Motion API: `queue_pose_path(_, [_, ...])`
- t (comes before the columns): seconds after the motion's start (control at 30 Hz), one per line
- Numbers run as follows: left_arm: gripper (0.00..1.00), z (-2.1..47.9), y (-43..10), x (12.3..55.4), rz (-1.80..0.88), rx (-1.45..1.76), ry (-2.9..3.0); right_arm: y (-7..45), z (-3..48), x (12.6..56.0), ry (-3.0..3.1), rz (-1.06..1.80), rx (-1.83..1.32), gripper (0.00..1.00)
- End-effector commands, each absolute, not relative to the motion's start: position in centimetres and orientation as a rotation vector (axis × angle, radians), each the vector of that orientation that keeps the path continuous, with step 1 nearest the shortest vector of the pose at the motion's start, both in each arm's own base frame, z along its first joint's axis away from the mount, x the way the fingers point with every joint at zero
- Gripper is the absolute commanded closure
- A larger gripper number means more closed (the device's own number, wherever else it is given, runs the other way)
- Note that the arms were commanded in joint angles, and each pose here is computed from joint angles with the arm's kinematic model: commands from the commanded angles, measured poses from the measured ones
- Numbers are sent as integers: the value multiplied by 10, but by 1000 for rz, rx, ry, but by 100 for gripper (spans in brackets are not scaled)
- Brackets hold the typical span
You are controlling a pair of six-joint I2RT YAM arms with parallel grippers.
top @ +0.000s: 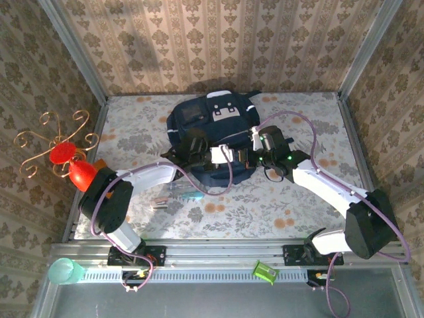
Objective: Pack books, pencil case, and school supplies into a backpack
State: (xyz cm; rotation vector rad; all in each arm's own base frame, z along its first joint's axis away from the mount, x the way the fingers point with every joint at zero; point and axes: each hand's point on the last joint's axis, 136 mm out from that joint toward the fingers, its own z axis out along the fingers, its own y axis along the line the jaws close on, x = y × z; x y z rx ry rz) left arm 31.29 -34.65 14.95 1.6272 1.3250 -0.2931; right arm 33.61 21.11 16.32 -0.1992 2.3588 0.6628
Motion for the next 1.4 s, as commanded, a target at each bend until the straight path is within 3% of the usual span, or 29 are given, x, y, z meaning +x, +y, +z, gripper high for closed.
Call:
queue_pose_path(0.0, [100,172,-350,317,-359,1589,1253,186,169,341,2365,563,-130,100])
queue_pose_path(0.4, [100,192,-328,320,-474,1494,1187,106,140,349,2465,292,105,100])
queue_pose_path(0.7, [100,177,-293,344,-456,1413,1292,133,151,360,2416,470,60,100])
queue_pose_path(0.87, [63,185,-296,342,-434,1392,1304,159,167,355,2371,577,-20,100])
queue_pose_path(1.0, [42,194,-314,314,-419,1472,1247,176,180,352,2330,653,-52,100])
queue_pose_path(1.17, [36,196,-342,294,-370,1575,1202,194,192,350,2304,713,-98,100])
queue_pose_path(1.37, [38,180,-362,291,-342,1672,1208,205,201,346,2281,761,-119,100])
